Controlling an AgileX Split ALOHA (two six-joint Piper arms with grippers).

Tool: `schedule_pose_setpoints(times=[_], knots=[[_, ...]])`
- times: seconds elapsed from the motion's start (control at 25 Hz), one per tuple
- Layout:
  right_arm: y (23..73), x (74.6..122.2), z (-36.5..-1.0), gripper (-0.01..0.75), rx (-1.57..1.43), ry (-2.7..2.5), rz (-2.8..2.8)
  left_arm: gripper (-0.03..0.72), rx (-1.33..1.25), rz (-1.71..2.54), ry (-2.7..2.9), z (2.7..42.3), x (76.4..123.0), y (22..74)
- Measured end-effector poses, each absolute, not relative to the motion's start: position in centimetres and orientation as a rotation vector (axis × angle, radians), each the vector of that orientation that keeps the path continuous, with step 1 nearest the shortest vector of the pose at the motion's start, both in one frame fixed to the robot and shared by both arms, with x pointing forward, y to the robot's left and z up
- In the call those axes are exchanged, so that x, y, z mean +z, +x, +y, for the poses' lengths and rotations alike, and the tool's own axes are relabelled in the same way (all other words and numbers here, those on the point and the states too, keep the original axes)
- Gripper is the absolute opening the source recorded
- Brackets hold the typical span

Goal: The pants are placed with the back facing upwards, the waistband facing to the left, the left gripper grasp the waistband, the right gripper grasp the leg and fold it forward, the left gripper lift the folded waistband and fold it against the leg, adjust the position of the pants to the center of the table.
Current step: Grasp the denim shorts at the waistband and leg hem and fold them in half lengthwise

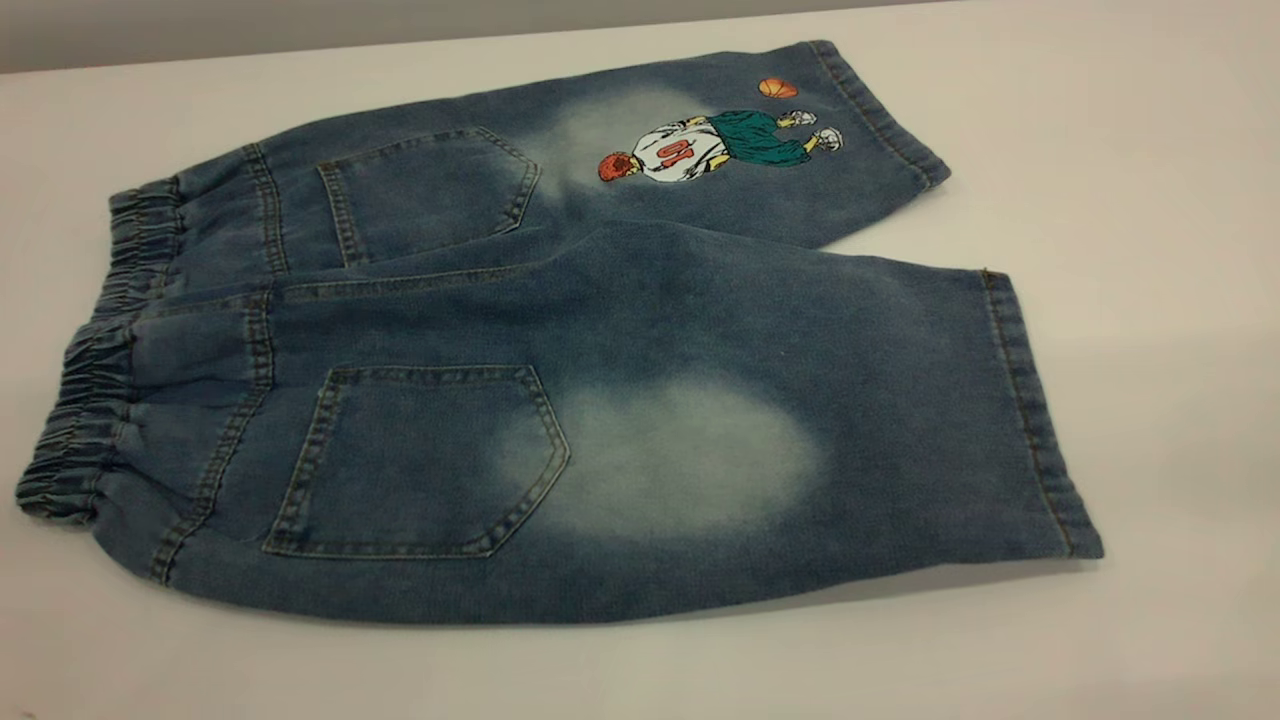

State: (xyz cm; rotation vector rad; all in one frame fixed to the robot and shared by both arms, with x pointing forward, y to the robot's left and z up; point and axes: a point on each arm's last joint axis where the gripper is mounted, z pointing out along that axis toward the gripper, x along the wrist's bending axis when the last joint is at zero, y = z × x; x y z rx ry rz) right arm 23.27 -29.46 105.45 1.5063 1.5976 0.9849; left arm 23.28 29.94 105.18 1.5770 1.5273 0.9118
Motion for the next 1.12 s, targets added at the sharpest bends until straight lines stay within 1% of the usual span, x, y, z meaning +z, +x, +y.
schedule_pose_setpoints(times=[0.96, 1.12], knots=[[23.26, 105.47, -29.25, 0.427, 1.009, 1.502, 1.612, 0.560, 0.904, 1.540, 1.563, 29.96, 105.19, 23.30], [23.58, 105.56, -29.22, 0.427, 0.998, 1.511, 1.628, 0.560, 0.903, 1.578, 1.517, 30.15, 105.76, 23.59]])
